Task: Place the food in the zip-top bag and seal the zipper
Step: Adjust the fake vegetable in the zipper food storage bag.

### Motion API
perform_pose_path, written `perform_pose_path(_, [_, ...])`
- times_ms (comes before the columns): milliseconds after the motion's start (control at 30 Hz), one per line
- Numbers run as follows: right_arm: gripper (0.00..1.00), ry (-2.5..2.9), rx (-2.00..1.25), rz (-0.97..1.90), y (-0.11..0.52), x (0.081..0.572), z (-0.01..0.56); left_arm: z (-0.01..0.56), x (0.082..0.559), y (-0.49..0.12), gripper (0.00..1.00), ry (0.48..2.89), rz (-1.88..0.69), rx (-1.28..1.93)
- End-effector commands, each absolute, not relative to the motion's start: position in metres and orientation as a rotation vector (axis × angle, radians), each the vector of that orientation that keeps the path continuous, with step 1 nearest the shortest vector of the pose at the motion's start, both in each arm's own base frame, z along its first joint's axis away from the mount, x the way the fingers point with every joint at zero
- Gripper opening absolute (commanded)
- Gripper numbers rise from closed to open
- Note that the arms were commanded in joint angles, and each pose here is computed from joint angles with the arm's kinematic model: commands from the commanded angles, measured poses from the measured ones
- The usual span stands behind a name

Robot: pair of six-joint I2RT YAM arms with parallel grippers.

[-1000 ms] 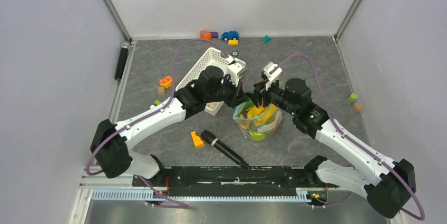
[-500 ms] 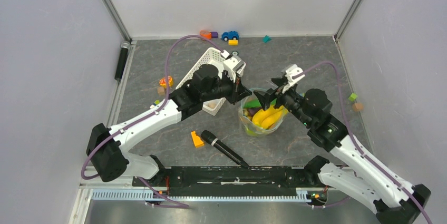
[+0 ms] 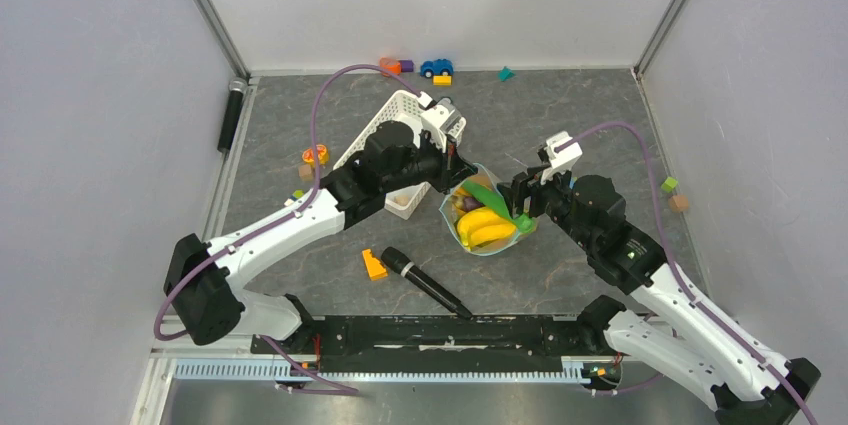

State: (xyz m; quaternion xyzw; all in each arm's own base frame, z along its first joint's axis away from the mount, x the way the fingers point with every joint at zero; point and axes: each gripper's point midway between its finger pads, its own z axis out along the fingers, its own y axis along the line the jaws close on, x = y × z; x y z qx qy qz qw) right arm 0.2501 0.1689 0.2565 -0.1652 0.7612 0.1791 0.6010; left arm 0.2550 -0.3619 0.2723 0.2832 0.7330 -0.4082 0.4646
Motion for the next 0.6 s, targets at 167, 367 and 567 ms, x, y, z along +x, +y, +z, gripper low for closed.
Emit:
perform_pose_path(167, [0.75,1.661,-0.469,0.420,0.157,0.226,0.272,0.279,0.303,-0.356,0.02,1.828,-0.800,0.548])
perform_pose_path(367, [0.75,1.572,-0.637,0.532,0.173,0.201,0.284,0.274,0.313,-0.355,0.02,1.848,-0.753,0.529])
perform_pose_path(567, [0.74,1.388,-0.868,0.600,0.200,0.185,0.293,0.274,0.316,-0.355,0.02,1.854,-0.739,0.540])
